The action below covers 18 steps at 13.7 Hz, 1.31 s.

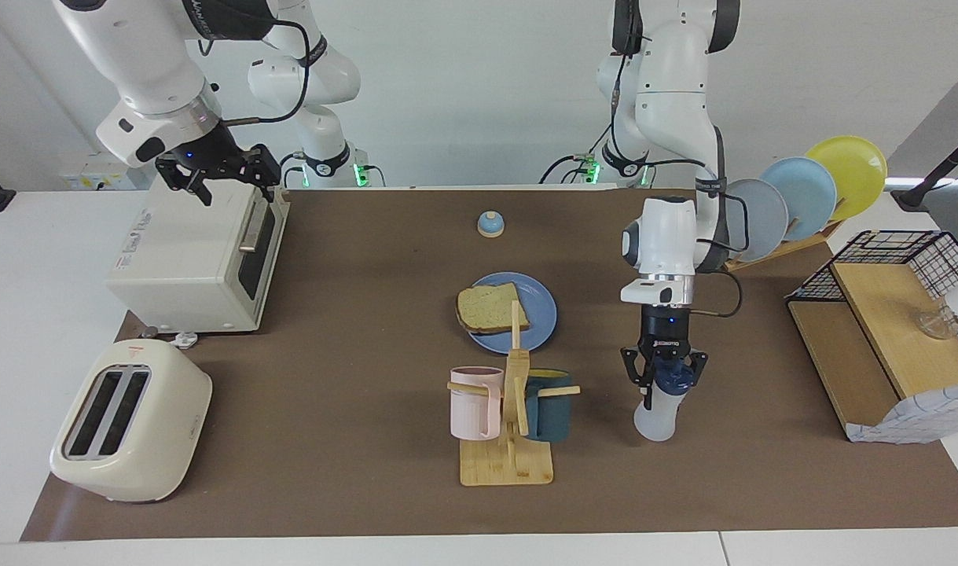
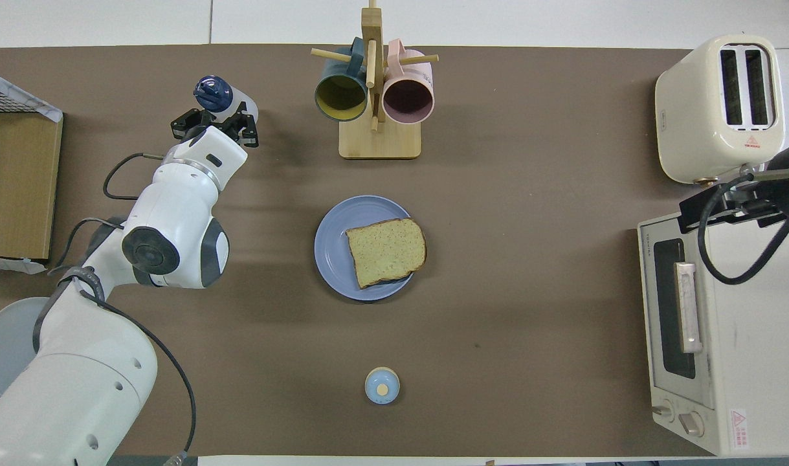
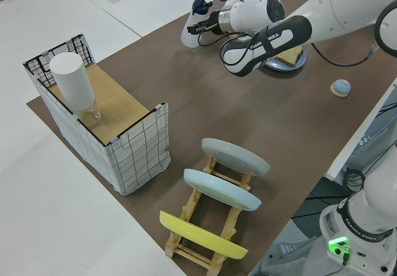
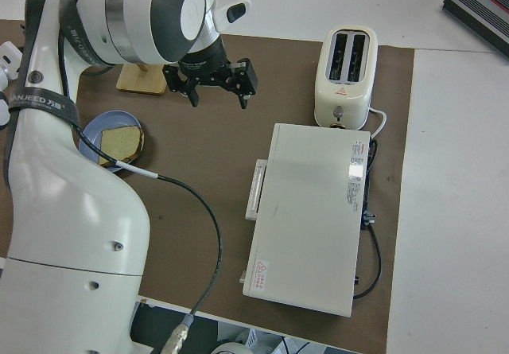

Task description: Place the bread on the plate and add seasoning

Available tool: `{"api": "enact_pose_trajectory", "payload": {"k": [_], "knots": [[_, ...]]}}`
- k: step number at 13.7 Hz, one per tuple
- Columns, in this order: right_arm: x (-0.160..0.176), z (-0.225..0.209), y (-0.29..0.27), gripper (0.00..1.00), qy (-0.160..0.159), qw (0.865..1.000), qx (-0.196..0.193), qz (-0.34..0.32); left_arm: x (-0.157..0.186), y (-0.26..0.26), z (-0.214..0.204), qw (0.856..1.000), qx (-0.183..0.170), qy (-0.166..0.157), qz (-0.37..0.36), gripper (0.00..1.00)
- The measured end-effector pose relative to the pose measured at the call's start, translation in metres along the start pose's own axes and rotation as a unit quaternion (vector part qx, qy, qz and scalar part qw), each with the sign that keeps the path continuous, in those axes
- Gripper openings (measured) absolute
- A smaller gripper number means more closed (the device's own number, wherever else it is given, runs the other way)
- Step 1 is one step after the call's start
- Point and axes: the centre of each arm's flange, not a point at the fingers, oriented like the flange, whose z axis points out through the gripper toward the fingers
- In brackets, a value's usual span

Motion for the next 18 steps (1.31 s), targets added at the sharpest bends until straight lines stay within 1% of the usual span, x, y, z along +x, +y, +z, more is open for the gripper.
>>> {"api": "enact_pose_trajectory", "payload": {"k": [3, 7, 8, 9, 10, 12, 13, 14, 15, 16, 18], "knots": [[0.000, 0.000, -0.001, 1.00, 0.000, 1.000, 0.000, -0.001, -0.006, -0.003, 0.010, 1.000, 0.006, 0.002, 0.002, 0.43], [0.000, 0.000, -0.001, 1.00, 0.001, 1.000, 0.000, -0.001, 0.002, -0.003, 0.010, 1.000, 0.005, 0.007, 0.001, 0.43], [0.000, 0.000, -0.001, 1.00, 0.001, 1.000, 0.000, -0.001, 0.010, -0.004, 0.009, 1.000, 0.004, -0.008, -0.003, 0.43], [0.000, 0.000, -0.001, 1.00, 0.001, 1.000, 0.000, -0.001, 0.027, -0.004, 0.000, 0.999, -0.003, -0.045, -0.003, 0.43], [0.000, 0.000, -0.001, 1.00, 0.001, 1.000, 0.000, -0.001, 0.050, -0.003, -0.018, 0.997, -0.016, -0.080, 0.007, 0.43], [0.000, -0.001, -0.002, 1.00, 0.001, 1.000, 0.000, -0.002, 0.101, 0.001, -0.083, 0.987, -0.061, -0.141, 0.037, 0.43], [-0.001, -0.001, -0.002, 1.00, 0.002, 1.000, 0.000, -0.002, 0.118, 0.005, -0.117, 0.980, -0.084, -0.170, 0.055, 0.43], [-0.002, -0.002, -0.002, 1.00, 0.003, 1.000, 0.000, -0.002, 0.127, 0.012, -0.148, 0.970, -0.103, -0.203, 0.079, 0.43], [-0.004, -0.002, -0.002, 1.00, 0.003, 1.000, 0.000, -0.002, 0.129, 0.024, -0.176, 0.957, -0.119, -0.240, 0.106, 0.43], [-0.005, -0.002, -0.002, 1.00, 0.003, 1.000, 0.000, -0.002, 0.128, 0.041, -0.195, 0.945, -0.132, -0.268, 0.134, 0.43], [-0.006, 0.000, -0.002, 1.00, 0.002, 1.000, 0.000, -0.002, 0.116, 0.081, -0.216, 0.921, -0.144, -0.307, 0.193, 0.43]]}}
